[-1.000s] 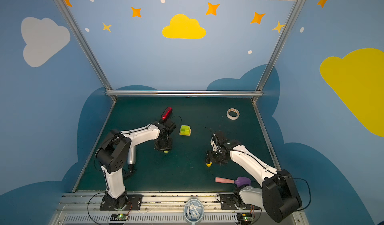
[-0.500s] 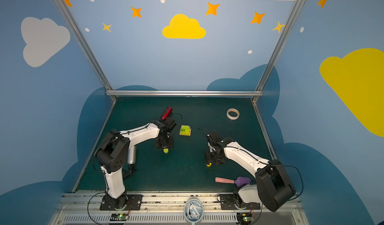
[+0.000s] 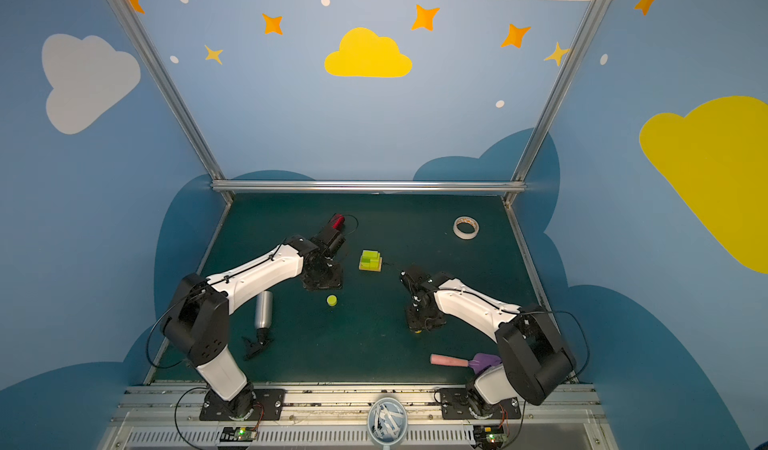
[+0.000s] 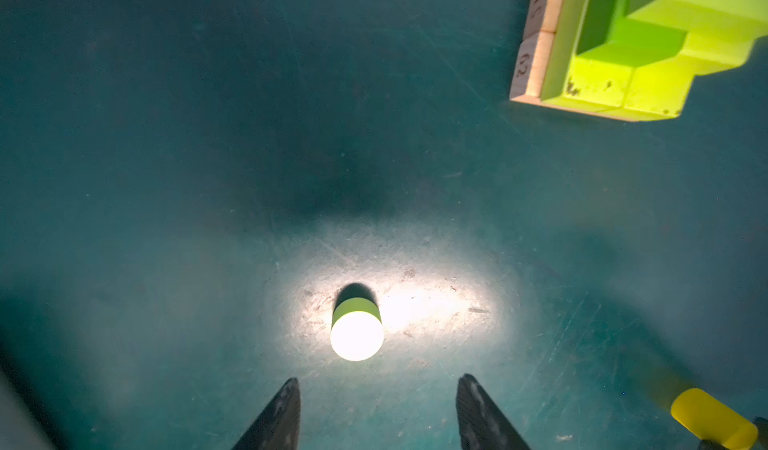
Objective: Build the wood block tower
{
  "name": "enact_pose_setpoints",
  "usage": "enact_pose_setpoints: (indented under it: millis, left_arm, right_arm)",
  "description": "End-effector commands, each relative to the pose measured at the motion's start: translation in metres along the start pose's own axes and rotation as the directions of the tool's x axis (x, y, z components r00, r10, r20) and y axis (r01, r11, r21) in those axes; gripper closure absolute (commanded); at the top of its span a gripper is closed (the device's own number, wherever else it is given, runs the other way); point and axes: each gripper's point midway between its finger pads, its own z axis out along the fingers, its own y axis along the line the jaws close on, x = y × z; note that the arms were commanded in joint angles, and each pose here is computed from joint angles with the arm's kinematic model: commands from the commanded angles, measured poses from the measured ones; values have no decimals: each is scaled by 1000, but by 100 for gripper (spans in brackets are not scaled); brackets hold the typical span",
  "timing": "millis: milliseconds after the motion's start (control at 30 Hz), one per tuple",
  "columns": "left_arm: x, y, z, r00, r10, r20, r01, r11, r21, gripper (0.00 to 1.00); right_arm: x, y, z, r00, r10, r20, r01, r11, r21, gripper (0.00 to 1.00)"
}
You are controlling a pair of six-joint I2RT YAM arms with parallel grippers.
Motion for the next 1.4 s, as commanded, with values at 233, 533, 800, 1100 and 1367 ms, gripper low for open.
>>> enact_pose_setpoints:
  millis: [233,533,800,1100,1367]
  left_arm:
    - [1,8,-15,1000,3,26,-2,1000,-16,40]
    - [1,11,-17,1000,4,31,-3,1000,-31,40]
    - [0,12,-20,999,1,44,0,1000,-29,40]
    - [-2,21,-24,998,-23,58,24,1000,-8,40]
    - [-3,28,-34,996,-45,74,43,999,24,40]
  right_arm:
    - [-7,3,-1,1000,6,13,-6,1000,13,64]
    - [-6,5,-3,1000,3,14,-3,1000,7,76]
    - [-17,8,-23,999,-29,29,28,999,19,78]
    - [-54,26,-54,993,-104,48,102,994,34,80]
    - [-101,56,-74,984,-165,72,165,986,11,84]
